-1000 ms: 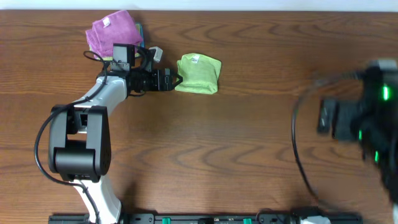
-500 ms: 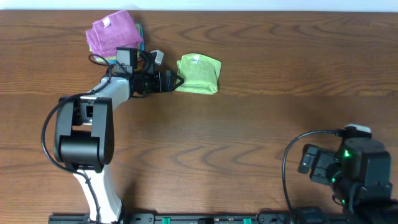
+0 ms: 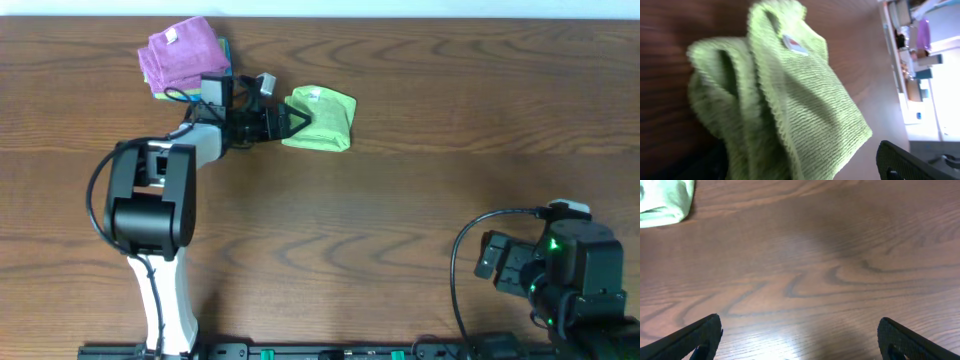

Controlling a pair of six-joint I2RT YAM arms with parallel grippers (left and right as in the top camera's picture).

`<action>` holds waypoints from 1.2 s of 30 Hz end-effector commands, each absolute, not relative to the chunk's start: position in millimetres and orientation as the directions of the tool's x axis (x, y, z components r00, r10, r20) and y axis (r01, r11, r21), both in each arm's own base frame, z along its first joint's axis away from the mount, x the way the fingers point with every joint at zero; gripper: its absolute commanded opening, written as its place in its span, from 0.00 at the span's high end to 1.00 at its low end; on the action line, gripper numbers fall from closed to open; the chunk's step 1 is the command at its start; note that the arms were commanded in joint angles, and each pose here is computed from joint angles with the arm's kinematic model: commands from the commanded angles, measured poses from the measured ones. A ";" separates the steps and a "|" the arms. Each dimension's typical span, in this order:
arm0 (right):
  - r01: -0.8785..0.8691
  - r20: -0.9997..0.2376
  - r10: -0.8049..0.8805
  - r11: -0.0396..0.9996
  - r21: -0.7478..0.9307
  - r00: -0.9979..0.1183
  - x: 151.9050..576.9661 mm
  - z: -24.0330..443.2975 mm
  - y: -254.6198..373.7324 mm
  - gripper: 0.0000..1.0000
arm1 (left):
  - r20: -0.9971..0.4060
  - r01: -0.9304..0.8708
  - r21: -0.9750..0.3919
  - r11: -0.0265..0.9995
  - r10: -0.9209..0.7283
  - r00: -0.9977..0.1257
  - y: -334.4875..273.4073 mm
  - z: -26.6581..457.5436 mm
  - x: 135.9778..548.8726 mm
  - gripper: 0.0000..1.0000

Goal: Fold the cloth
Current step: 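Grasp the folded green bundle with the left gripper and lift it, then carry the green bundle left and lower it onto the cloth stack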

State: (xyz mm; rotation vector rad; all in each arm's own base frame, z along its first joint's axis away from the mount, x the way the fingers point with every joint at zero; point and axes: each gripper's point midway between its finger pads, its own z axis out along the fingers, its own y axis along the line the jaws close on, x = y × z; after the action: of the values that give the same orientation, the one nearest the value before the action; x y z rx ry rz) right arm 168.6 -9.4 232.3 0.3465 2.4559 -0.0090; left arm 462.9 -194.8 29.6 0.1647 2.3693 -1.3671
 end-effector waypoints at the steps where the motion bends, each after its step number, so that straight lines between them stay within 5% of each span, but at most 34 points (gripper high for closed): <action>1: 0.267 -0.617 0.267 0.959 0.096 -0.740 170.6 234.0 -10.0 0.01 | -0.138 0.048 -0.811 0.583 -0.111 -0.984 -199.5 -55.0 421.1 0.02; 3: 0.266 -0.623 0.268 0.959 0.098 -0.735 171.9 235.1 -9.9 0.01 | -0.134 0.052 -0.811 0.583 -0.099 -0.986 -205.0 -58.5 418.1 0.18; 6: 0.263 -0.630 0.268 0.959 0.104 -0.729 174.2 236.9 -9.2 0.01 | -0.136 0.043 -0.798 0.602 -0.110 -0.985 -206.6 -62.0 420.0 0.80; 7: 0.262 -0.632 0.269 0.959 0.107 -0.727 174.8 237.3 -8.8 0.01 | -0.131 0.032 -0.793 0.608 -0.119 -0.984 -205.8 -63.2 420.9 0.94; 14: 0.259 -0.636 0.269 0.959 0.112 -0.723 176.3 238.4 -8.1 0.01 | -0.126 0.015 -0.805 0.594 -0.146 -0.981 -205.9 -55.6 431.0 0.94; 26: 0.255 -0.643 0.266 0.960 0.112 -0.718 178.0 239.9 -8.0 0.01 | -0.277 0.210 -0.878 0.430 -0.100 -0.956 -232.1 32.3 487.3 0.94; 36: 0.254 -0.650 0.266 0.960 0.115 -0.712 180.2 241.4 -8.0 0.01 | -0.358 0.290 -0.862 0.416 -0.094 -0.929 -238.2 85.2 519.2 0.94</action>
State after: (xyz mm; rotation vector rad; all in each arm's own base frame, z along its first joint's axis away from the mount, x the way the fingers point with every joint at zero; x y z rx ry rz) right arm 179.1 -7.1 240.6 0.3418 2.4037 0.0159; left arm 511.8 -235.5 66.7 0.1179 2.3689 -1.5047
